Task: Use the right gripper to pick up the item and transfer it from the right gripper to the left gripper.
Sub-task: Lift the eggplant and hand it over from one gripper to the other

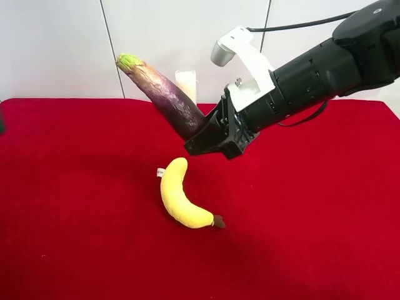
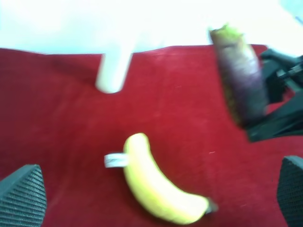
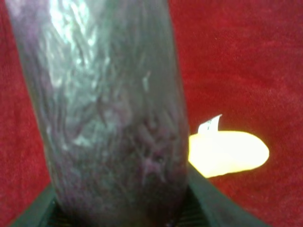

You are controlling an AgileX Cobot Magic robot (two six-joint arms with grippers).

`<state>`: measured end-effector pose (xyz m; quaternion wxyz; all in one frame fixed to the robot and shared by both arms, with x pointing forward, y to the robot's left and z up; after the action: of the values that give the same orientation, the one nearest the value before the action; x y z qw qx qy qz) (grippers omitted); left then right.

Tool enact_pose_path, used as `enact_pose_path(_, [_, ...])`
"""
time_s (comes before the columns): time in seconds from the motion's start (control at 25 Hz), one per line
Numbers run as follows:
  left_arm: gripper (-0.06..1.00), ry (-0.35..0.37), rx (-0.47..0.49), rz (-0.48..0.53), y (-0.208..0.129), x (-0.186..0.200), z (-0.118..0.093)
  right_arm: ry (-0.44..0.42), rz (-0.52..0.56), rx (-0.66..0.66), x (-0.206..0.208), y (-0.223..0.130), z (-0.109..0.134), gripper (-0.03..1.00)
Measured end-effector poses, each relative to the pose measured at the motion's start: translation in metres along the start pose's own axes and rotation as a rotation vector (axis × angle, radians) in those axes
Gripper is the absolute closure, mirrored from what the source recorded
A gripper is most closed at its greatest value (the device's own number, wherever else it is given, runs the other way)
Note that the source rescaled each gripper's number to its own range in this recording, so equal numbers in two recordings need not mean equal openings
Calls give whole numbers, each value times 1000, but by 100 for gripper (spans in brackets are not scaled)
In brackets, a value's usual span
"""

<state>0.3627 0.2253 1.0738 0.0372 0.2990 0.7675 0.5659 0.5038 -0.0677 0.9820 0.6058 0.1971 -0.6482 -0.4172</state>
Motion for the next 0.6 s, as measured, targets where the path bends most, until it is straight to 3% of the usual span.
enact_pose_path(0.2, [0, -100, 9, -28, 12, -18, -7, 0, -32, -1, 0, 5, 0, 97])
enact_pose_path(0.36, [11, -174, 21, -64, 22, -30, -12, 0, -62, 2, 0, 9, 0, 97])
enact_pose_path(0.6, [16, -205, 22, -18, 20, -57, -3, 1, -69, 1, 0, 10, 0, 97])
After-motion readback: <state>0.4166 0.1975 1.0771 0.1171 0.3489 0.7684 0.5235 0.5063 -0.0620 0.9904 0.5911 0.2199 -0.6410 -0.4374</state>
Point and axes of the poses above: a point on each arm's last joint axis where the gripper is mounted, x pointing back along that axis away from the gripper, z along the wrist's bending axis when the last joint is at zero, y = z × x, the point moved 6 cm from there along -x, pointing out along that axis toward the gripper, and after that the axes turned 2 degrees about x, right-handed, at the moved point
